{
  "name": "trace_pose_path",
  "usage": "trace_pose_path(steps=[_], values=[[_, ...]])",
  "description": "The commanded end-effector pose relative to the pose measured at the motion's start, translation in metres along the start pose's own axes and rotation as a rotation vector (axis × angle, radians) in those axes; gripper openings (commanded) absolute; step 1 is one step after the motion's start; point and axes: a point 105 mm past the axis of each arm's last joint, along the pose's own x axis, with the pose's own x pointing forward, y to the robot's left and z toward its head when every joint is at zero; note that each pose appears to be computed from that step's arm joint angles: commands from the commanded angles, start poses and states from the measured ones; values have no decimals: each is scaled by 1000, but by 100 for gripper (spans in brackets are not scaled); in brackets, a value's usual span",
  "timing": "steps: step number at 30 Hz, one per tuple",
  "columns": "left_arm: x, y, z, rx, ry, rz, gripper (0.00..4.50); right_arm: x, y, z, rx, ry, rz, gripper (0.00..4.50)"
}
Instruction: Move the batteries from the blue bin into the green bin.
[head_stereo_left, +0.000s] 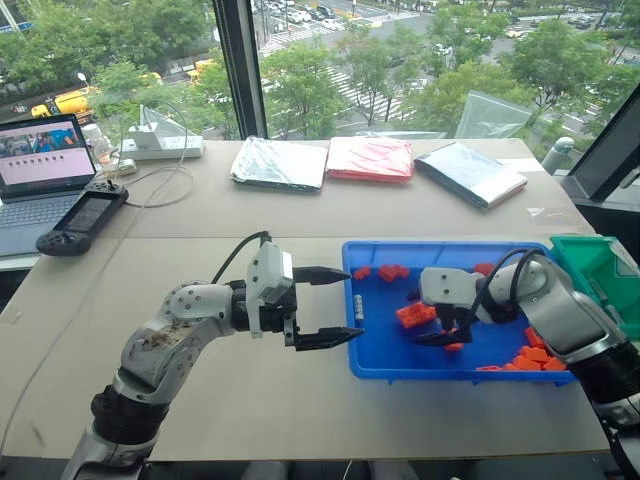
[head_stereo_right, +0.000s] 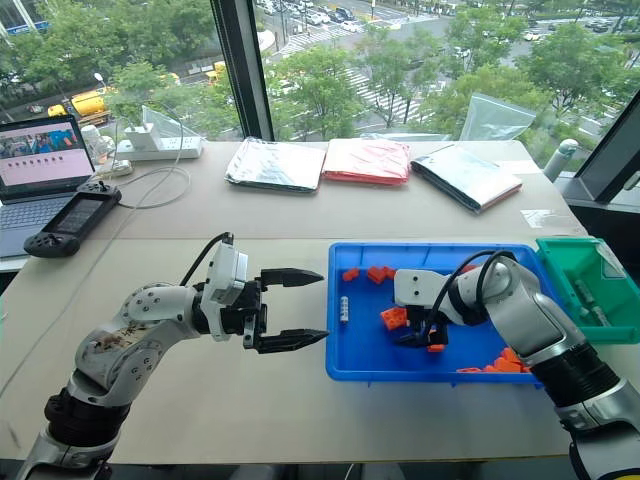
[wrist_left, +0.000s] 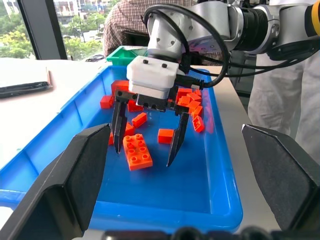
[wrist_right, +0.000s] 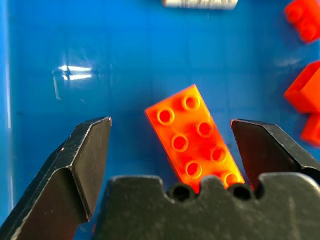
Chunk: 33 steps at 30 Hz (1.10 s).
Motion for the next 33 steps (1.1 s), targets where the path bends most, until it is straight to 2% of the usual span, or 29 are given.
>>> trace_pose_path(steps=[1, 4, 7, 14, 18, 21, 26, 30, 33], values=[[5, -6, 11, 62, -31, -32, 450, -6, -11, 6, -32, -3, -40, 444], [6, -8, 12, 63, -34, -37, 450, -6, -12, 7, -16, -8, -37, 444], [7, -8, 14, 63, -35, -38, 450, -7, -8, 11, -21, -27, -20, 374], [8, -6, 16, 65, -34, -38, 450, -7, -9, 11, -25, -23, -32, 140], [9, -6, 16, 65, -35, -40, 450, -12, -11, 13, -18, -32, -55, 139], [8, -6, 15, 62, -33, -39, 450, -30, -11, 24, -1, -79, -95, 139], [6, -7, 13, 60, -25, -31, 450, -59, -11, 25, 71, -103, -173, 139], [5, -8, 12, 57, -22, -29, 450, -82, -18, 1, 223, -35, -303, 139], [6, -8, 11, 51, -23, -32, 450, -89, -29, -37, 369, 87, -439, 139]])
